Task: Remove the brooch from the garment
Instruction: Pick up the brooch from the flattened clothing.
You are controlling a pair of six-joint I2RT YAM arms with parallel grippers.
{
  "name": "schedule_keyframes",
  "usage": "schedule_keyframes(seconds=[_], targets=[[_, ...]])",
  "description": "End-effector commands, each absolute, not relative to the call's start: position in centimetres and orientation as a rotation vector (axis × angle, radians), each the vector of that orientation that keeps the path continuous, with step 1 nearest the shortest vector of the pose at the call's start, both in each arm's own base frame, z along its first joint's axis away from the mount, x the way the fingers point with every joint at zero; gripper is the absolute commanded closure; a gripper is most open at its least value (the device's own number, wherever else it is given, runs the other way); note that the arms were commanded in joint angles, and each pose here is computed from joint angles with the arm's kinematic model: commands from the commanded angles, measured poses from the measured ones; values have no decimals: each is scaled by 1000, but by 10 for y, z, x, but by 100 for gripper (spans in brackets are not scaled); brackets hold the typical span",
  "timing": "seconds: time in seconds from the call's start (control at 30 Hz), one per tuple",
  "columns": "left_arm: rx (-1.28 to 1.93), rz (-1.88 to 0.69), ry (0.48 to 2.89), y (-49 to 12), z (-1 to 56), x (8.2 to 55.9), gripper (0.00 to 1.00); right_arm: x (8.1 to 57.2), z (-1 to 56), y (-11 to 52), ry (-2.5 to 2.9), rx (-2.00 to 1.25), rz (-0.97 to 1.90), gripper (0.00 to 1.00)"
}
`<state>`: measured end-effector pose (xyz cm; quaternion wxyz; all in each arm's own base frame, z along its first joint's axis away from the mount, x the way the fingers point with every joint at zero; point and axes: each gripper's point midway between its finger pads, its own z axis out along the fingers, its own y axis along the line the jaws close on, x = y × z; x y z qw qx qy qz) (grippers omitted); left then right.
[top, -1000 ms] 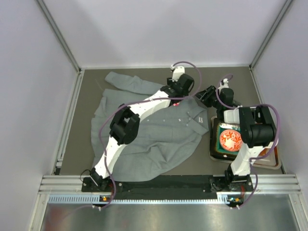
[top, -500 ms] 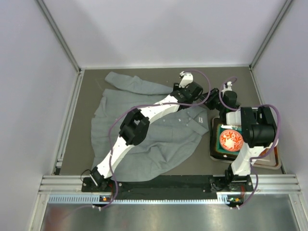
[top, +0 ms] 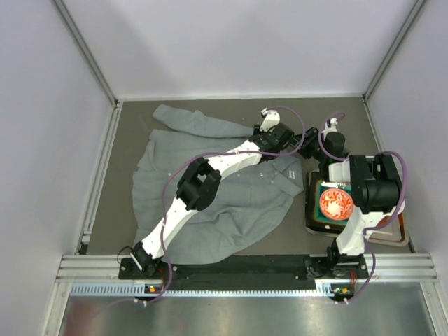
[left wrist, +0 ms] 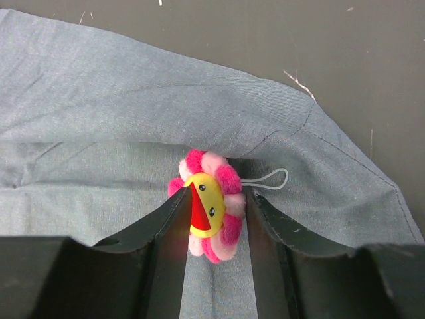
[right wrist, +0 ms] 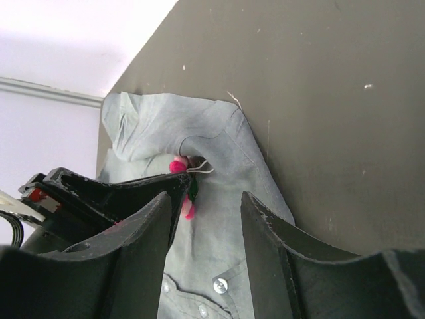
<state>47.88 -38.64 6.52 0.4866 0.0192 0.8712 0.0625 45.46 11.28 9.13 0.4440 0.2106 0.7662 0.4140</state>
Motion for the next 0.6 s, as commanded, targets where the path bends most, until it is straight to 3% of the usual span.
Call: schedule_keyframes(seconds=[0.0,0.23,0.57], targets=[[7,114,2072,-394,82,489,58,463,99,115,1842,497,1071,54],[19,118,2064,-393,85,489,66,467,90,139,1906,461,1088,56],[38,77,2062,-398,83,488,86,472,79,157,1962,436,1103,62]])
